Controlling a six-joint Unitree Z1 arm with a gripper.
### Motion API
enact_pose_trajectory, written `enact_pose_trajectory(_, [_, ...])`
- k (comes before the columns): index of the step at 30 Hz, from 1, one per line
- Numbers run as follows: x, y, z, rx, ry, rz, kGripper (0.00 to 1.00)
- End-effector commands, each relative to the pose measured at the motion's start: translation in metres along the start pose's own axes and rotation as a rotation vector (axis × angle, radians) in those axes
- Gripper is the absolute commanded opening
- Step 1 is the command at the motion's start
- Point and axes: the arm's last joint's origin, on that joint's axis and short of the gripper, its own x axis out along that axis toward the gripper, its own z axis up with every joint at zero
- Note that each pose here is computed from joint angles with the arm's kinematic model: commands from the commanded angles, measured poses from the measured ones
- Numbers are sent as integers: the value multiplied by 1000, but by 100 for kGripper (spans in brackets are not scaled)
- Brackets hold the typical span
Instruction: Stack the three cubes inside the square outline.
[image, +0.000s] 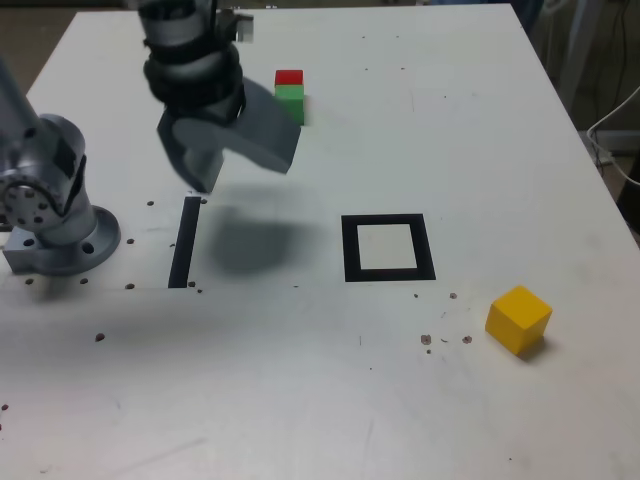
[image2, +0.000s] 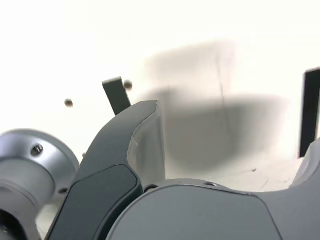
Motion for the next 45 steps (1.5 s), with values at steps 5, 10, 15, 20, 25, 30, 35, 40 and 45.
enact_pose_trajectory(5, [-7, 50, 9, -53, 44, -3, 98])
enact_pose_trajectory(10, [-8, 90, 20, -80, 123, -49, 96])
enact_pose_trajectory(15, [-16, 124, 22, -140, 136, -34, 98])
enact_pose_trajectory(20, [-22, 154, 16, -208, 152, -11, 99])
enact_pose_trajectory(25, [-16, 183, 13, -230, 175, -17, 99])
enact_pose_trajectory(30, [5, 208, 12, -231, 210, -55, 100])
enact_pose_trajectory(35, [25, 229, 13, -230, 248, -70, 100])
enact_pose_trajectory(40, [34, 243, 16, -230, 277, -43, 99])
enact_pose_trajectory(45, [42, 251, 19, -229, 299, -23, 97])
